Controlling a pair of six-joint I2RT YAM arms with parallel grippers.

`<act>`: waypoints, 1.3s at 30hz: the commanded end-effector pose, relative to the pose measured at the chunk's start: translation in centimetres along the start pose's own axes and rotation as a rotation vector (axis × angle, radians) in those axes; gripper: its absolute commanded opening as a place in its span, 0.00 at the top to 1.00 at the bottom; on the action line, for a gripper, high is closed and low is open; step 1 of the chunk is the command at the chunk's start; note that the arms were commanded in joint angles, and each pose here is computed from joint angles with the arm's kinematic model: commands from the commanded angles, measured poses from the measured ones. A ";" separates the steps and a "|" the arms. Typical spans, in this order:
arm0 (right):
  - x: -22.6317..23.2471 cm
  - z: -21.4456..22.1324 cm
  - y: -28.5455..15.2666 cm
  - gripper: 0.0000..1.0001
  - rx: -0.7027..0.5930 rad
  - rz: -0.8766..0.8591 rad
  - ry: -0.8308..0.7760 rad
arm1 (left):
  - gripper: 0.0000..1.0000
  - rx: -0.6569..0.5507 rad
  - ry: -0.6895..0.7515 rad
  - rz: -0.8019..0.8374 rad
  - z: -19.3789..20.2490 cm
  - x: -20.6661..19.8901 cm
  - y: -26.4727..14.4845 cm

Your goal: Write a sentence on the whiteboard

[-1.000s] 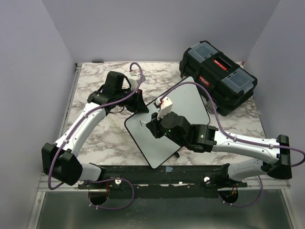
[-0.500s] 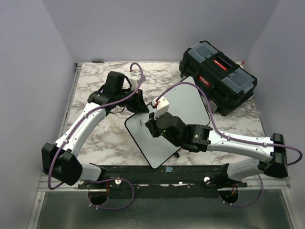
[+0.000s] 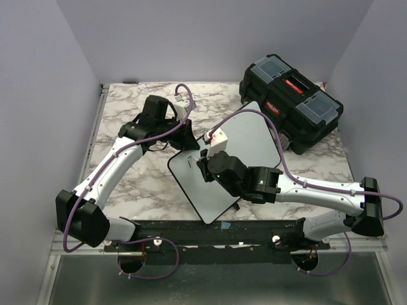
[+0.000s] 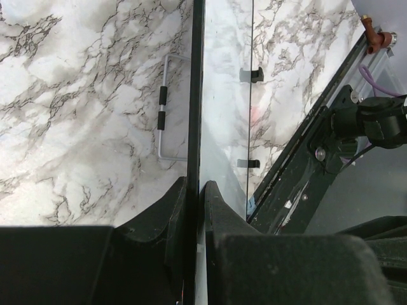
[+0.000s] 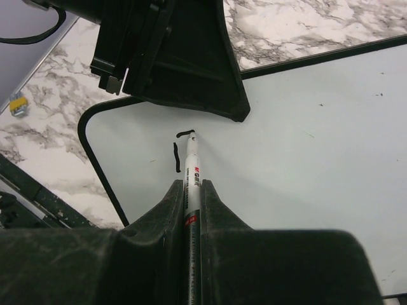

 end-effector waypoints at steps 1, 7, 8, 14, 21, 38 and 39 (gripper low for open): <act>-1.7 0.8 -0.1 0.99 0.006 0.078 -0.013 | 1.00 -0.079 0.100 -0.137 -2.1 2.0 -0.9; -2.2 1.9 -0.5 0.99 0.042 0.081 -0.008 | 1.00 -0.083 0.104 -0.131 -2.2 1.8 -1.0; -2.2 2.1 -0.7 0.99 0.048 0.076 -0.003 | 1.00 -0.084 0.105 -0.132 -2.3 1.7 -1.1; -1.7 3.2 -1.3 0.99 0.099 0.020 0.027 | 1.00 -0.084 0.109 -0.123 -2.3 1.6 -1.1; 0.2 3.8 -1.7 0.99 0.146 -0.090 0.049 | 1.00 -0.086 0.111 -0.118 -2.3 1.5 -1.1; 1.5 -2.8 -3.0 0.99 -0.061 -0.155 0.113 | 1.00 -0.084 0.108 -0.119 -2.1 1.5 -1.1; 1.2 -3.1 -3.2 0.99 -0.079 -0.150 0.119 | 1.00 -0.086 0.109 -0.119 -2.2 1.5 -1.1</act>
Point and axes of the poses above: each gripper's point midway between its finger pads, its own y axis out along the fingers, its own x axis along the line the jaws close on, z = x × y, the point moved 1 cm from there along -y, back along the fingers, and after that the axes turned 7 degrees about y, right-handed, at the moved point
